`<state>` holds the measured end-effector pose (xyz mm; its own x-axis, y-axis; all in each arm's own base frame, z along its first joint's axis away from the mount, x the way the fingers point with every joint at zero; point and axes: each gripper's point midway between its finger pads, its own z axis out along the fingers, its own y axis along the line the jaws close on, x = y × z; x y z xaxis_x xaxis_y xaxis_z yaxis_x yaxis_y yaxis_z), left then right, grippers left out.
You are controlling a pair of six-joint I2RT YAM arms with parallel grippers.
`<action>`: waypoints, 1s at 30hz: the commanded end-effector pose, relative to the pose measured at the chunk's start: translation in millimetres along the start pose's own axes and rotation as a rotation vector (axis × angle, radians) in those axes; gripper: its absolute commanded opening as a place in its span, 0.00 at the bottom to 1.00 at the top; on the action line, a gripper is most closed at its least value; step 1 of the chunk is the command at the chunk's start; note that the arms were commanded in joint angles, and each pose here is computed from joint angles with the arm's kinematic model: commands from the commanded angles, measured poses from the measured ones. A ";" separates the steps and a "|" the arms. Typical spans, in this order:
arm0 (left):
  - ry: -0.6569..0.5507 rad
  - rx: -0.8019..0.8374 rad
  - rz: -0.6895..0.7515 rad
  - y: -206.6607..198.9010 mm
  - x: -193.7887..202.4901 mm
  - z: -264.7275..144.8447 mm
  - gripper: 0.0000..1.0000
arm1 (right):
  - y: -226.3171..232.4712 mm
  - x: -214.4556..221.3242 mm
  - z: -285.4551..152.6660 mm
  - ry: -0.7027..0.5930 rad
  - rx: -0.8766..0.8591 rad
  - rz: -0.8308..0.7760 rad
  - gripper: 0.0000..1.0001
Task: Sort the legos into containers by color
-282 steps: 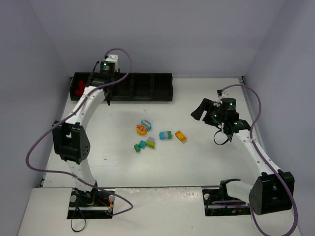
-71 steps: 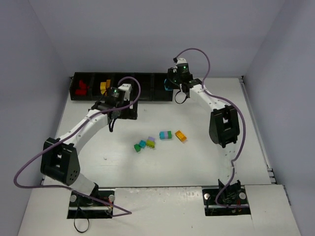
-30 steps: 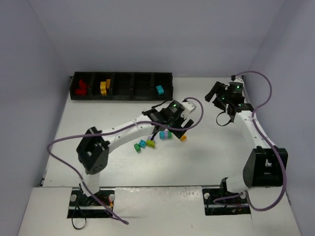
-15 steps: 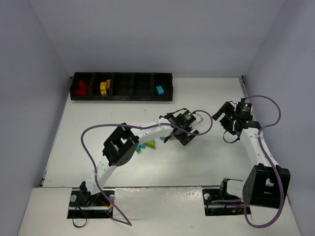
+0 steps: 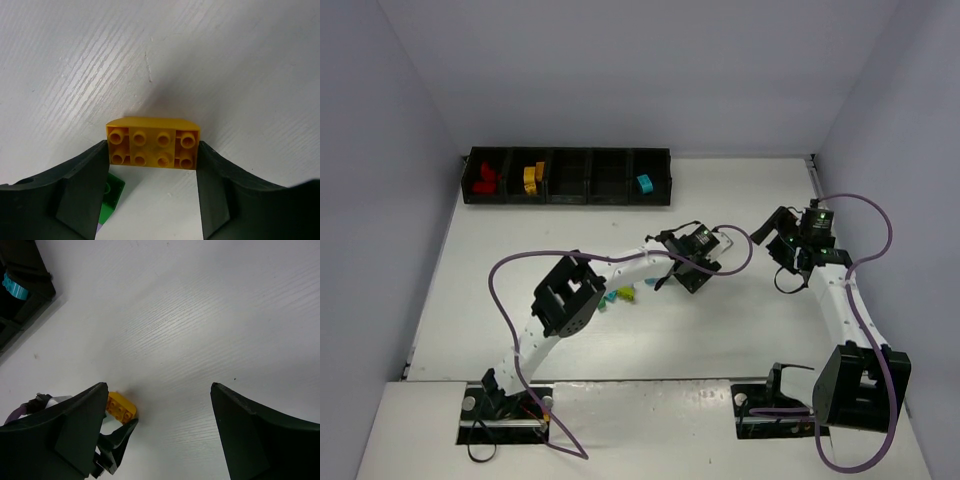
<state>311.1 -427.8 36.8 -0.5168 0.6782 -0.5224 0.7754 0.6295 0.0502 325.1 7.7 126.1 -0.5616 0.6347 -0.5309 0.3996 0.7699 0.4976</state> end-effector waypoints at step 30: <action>-0.581 -0.738 -0.866 514.6 20.9 -232.1 0.30 | 41.8 1.7 -1.3 0.029 -0.185 -0.092 0.78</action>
<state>585.6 2.0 181.0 -0.5577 -0.1555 -0.8154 -0.2262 0.9736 -0.0310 326.9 34.7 132.9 -0.6195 0.5889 -0.5192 0.2831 0.7844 0.5519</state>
